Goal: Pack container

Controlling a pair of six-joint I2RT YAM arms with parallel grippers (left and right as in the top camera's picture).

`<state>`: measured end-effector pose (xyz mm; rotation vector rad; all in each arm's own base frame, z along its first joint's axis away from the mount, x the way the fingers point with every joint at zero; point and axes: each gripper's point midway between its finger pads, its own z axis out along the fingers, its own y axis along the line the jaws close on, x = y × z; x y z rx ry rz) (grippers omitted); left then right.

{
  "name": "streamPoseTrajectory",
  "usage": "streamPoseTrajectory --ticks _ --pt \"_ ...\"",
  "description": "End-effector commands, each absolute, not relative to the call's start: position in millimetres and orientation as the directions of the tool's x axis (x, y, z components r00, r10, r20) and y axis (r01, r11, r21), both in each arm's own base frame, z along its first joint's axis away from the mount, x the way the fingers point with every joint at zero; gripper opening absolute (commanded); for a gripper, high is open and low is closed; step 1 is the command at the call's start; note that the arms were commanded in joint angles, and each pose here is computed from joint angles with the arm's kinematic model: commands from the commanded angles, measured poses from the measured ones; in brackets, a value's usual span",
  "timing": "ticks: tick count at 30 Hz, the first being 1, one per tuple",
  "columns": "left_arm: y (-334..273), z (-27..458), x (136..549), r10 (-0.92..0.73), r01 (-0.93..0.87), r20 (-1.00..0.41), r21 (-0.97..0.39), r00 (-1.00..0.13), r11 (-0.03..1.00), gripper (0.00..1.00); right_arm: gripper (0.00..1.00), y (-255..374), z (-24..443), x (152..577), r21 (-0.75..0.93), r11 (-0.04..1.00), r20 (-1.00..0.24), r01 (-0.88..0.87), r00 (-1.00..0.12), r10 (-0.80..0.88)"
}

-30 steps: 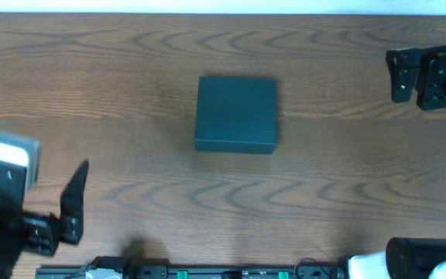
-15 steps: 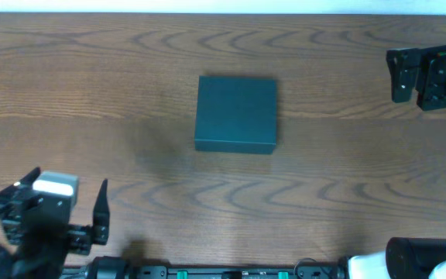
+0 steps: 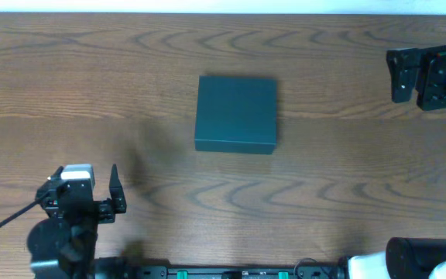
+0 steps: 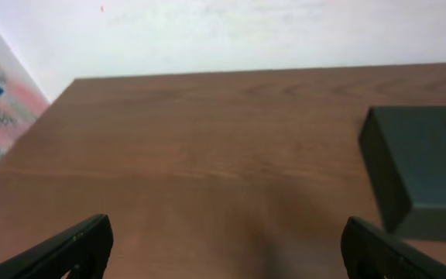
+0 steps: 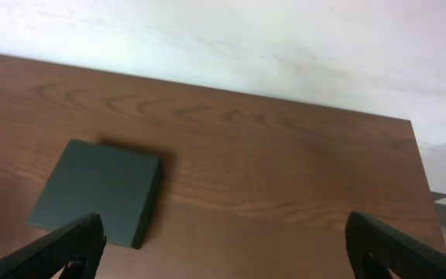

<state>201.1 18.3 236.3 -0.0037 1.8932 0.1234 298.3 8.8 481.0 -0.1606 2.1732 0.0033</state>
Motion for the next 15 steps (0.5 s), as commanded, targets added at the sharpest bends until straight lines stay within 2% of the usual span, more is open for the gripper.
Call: streamPoseTrajectory --ticks 1,8,15 --pt "24.2 212.1 202.0 0.011 -0.108 -0.952 0.047 -0.306 0.993 0.95 0.99 9.5 480.8 297.7 -0.073 0.989 -0.816 -0.125 -0.562 -0.131" --pt "30.1 167.2 208.1 -0.065 -0.158 -0.956 -0.019 -0.286 0.987 0.95 0.99 9.5 480.8 297.7 -0.073 0.989 -0.816 -0.125 -0.562 -0.131" --pt "31.6 129.2 213.1 -0.114 -0.179 -0.931 -0.054 -0.346 0.982 0.95 0.99 9.5 480.8 297.7 -0.073 0.989 -0.816 -0.125 -0.562 -0.131"
